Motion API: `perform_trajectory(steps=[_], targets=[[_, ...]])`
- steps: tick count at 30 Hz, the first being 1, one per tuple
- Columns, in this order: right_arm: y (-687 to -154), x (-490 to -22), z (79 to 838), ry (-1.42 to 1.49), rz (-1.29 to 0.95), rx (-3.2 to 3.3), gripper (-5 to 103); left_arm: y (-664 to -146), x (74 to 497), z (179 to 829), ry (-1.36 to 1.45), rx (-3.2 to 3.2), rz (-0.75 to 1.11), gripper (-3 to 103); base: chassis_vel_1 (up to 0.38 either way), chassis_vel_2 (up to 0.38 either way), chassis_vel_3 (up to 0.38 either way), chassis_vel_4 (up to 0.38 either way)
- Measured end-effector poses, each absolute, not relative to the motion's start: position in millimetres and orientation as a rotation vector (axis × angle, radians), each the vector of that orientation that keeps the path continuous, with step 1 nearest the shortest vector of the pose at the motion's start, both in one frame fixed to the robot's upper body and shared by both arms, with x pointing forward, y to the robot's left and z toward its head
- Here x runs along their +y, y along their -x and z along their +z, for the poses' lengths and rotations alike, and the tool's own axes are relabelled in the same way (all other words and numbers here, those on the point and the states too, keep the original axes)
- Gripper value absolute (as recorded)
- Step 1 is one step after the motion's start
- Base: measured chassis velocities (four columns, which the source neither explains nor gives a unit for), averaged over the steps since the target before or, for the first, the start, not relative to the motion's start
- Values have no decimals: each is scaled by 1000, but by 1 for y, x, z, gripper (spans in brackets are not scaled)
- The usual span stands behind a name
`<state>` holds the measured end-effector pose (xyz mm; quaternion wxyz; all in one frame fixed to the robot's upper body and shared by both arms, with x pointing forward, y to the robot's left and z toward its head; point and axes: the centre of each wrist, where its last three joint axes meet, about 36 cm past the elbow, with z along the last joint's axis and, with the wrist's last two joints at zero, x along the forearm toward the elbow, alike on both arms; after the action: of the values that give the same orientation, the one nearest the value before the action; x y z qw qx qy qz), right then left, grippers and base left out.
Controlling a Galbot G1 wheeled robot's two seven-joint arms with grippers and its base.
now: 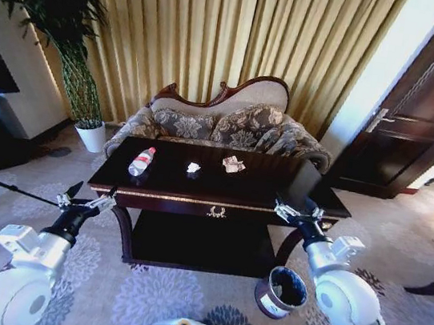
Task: Move to the front of the table and place the trash on the table into the trash bin.
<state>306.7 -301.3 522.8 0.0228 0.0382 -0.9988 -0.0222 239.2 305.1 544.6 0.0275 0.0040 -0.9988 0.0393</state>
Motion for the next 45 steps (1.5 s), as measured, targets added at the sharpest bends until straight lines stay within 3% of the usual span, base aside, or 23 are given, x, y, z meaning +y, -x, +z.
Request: perform_trajectory(steps=[22, 31, 45], targets=[[-314, -300, 515, -156, -88, -3075, 100, -237, 306, 544, -24, -3084, 126, 100, -70, 69, 69, -65], [-384, -315, 507, -200, -116, -2937, 100, -228, 307, 537, -52, -3087, 94, 100, 0, 0, 0, 0], [-491, -261, 517, -423, -35, -2847, 100, -219, 313, 534, -137, -3076, 87, 100, 0, 0, 0, 0]])
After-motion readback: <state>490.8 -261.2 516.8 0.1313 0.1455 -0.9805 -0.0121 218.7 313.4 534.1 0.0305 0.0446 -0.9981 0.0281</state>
